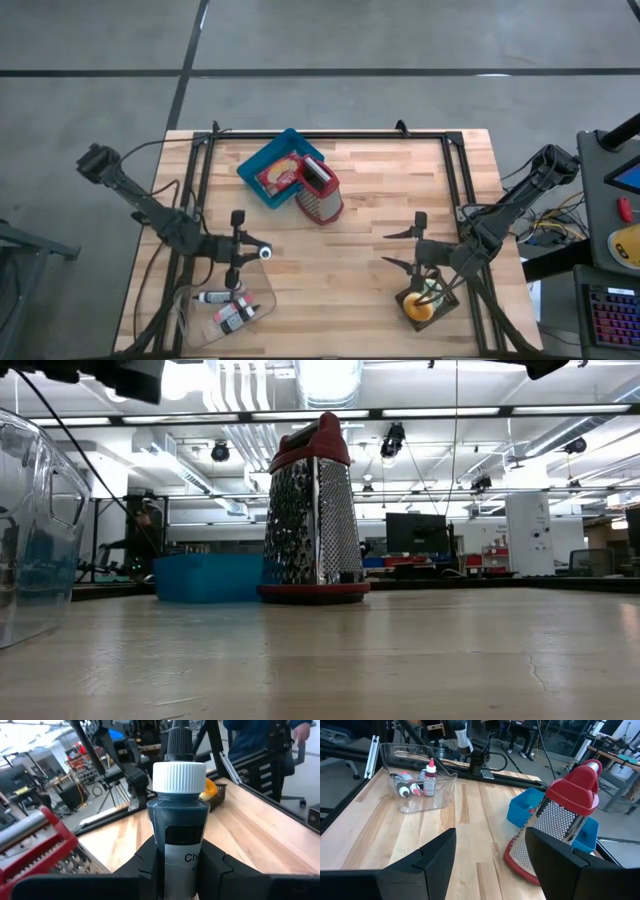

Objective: Pick & Place Food Item
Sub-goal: Put the black food coloring into the transparent bin, then return to Home Position

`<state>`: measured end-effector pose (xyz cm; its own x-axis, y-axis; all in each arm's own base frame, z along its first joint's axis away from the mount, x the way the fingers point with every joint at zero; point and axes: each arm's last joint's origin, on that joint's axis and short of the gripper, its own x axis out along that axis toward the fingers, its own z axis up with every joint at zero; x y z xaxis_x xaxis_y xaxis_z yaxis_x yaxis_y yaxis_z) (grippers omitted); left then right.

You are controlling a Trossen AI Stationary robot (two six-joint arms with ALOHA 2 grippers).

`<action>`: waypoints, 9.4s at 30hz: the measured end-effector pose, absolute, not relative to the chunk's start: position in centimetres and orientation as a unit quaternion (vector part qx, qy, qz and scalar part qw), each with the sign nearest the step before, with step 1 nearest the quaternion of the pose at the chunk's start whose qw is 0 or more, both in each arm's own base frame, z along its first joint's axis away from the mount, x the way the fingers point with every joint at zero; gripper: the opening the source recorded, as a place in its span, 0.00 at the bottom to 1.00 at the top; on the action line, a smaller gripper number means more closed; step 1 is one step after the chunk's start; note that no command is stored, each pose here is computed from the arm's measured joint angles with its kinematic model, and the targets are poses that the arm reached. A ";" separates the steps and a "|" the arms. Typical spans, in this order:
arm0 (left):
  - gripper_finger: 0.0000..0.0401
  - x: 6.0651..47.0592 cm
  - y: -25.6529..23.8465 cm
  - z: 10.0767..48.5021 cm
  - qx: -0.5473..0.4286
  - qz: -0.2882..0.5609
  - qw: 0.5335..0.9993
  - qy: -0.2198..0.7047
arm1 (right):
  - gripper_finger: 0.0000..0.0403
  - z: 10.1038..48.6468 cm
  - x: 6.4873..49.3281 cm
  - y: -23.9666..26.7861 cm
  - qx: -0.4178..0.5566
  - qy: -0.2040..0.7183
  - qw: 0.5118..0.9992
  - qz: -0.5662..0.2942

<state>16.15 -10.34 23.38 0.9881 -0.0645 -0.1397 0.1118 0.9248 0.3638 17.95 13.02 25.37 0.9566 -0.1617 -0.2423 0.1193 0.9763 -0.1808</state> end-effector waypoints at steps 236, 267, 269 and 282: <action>0.55 7.0 -6.9 22.1 0.012 -0.335 0.940 0.068 | 0.58 28.6 8.1 10.1 0.028 0.065 0.955 0.288; 0.55 6.6 -6.0 18.3 -0.028 -0.285 0.957 0.044 | 0.58 19.7 5.0 7.5 0.041 -0.029 0.896 0.441; 0.55 6.6 -6.0 18.2 -0.028 -0.277 0.959 0.045 | 0.58 19.2 5.0 7.6 0.038 -0.025 0.897 0.441; 0.55 6.9 -6.1 17.2 -0.030 -0.250 0.967 0.043 | 0.58 17.0 5.4 8.0 0.015 -0.015 0.905 0.425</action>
